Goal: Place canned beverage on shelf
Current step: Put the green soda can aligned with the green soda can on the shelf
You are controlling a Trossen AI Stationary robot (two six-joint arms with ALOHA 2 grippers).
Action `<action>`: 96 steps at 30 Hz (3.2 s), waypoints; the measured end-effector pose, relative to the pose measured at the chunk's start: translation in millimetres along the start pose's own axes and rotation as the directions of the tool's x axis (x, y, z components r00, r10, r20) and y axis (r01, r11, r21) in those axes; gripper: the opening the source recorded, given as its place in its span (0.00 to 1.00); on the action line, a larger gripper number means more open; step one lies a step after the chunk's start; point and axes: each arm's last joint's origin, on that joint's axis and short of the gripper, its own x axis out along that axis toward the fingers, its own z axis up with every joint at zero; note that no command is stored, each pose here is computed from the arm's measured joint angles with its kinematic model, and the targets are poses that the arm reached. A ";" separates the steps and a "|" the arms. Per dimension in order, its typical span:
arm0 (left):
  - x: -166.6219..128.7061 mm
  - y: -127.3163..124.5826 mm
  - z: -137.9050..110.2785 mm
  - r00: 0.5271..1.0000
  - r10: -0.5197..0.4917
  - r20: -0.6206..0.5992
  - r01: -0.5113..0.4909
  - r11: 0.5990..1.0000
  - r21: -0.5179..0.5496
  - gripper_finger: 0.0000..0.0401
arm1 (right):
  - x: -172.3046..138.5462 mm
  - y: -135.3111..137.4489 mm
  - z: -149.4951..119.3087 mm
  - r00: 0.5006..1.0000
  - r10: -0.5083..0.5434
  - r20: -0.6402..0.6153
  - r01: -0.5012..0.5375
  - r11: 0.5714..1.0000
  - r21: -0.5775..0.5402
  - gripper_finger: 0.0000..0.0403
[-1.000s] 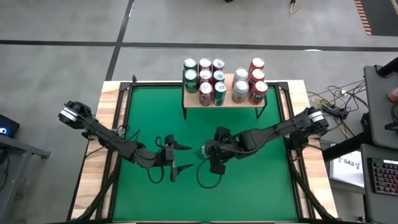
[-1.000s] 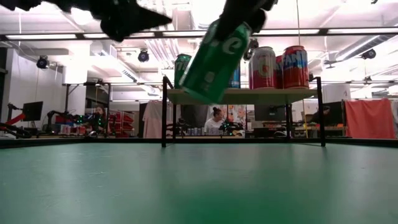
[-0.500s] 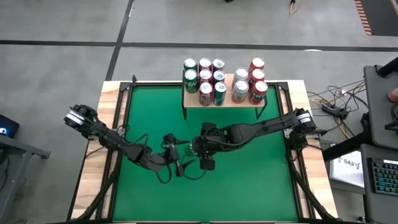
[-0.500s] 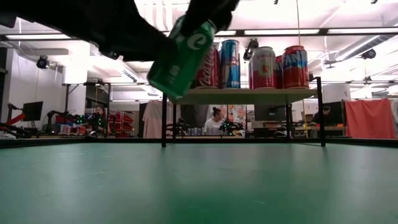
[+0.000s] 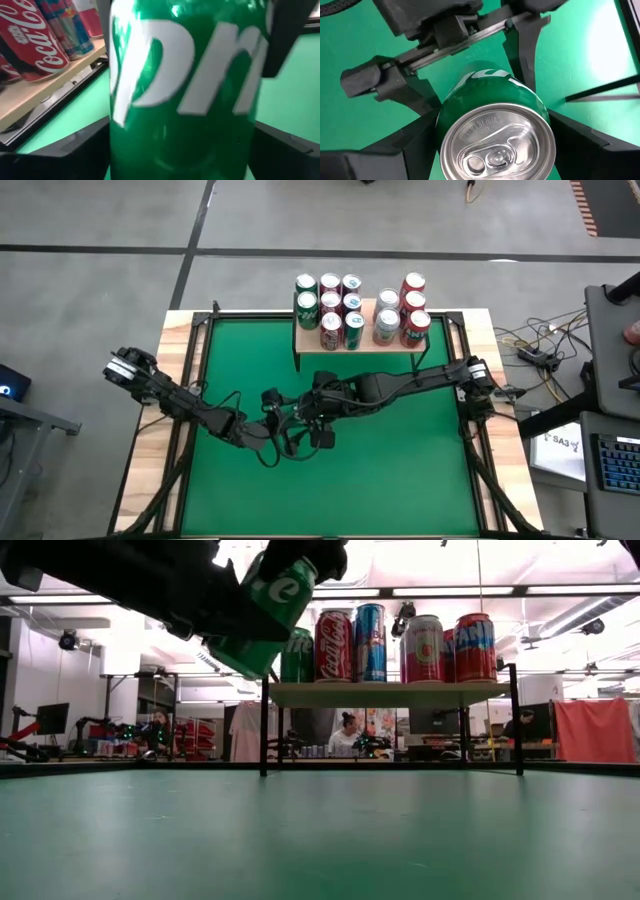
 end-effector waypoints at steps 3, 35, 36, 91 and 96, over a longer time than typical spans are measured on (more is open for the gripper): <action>-0.3 0.3 0.4 1.000 0.009 0.003 -0.009 1.000 -0.002 0.80 | 1.0 0.6 2.2 1.000 0.001 0.006 -0.001 1.000 -0.010 0.74; -10.6 73.3 49.6 0.930 -0.112 0.349 0.120 0.993 -0.002 0.70 | -120.7 -26.0 23.1 0.947 -0.069 0.313 0.080 0.997 -0.023 0.95; -8.7 77.1 49.4 0.925 -0.114 0.361 0.125 0.992 -0.005 0.70 | -122.6 -26.5 22.3 0.945 -0.072 0.318 0.085 0.996 -0.027 0.95; 60.5 175.9 20.9 0.932 0.111 0.345 -0.033 0.974 -0.223 0.70 | -93.6 -65.3 -78.6 0.787 -0.248 0.565 0.221 0.968 0.118 0.95; 65.1 175.0 21.7 0.935 0.107 0.338 -0.033 0.975 -0.218 0.71 | -89.4 -64.8 -81.8 0.790 -0.248 0.560 0.216 0.969 0.124 0.95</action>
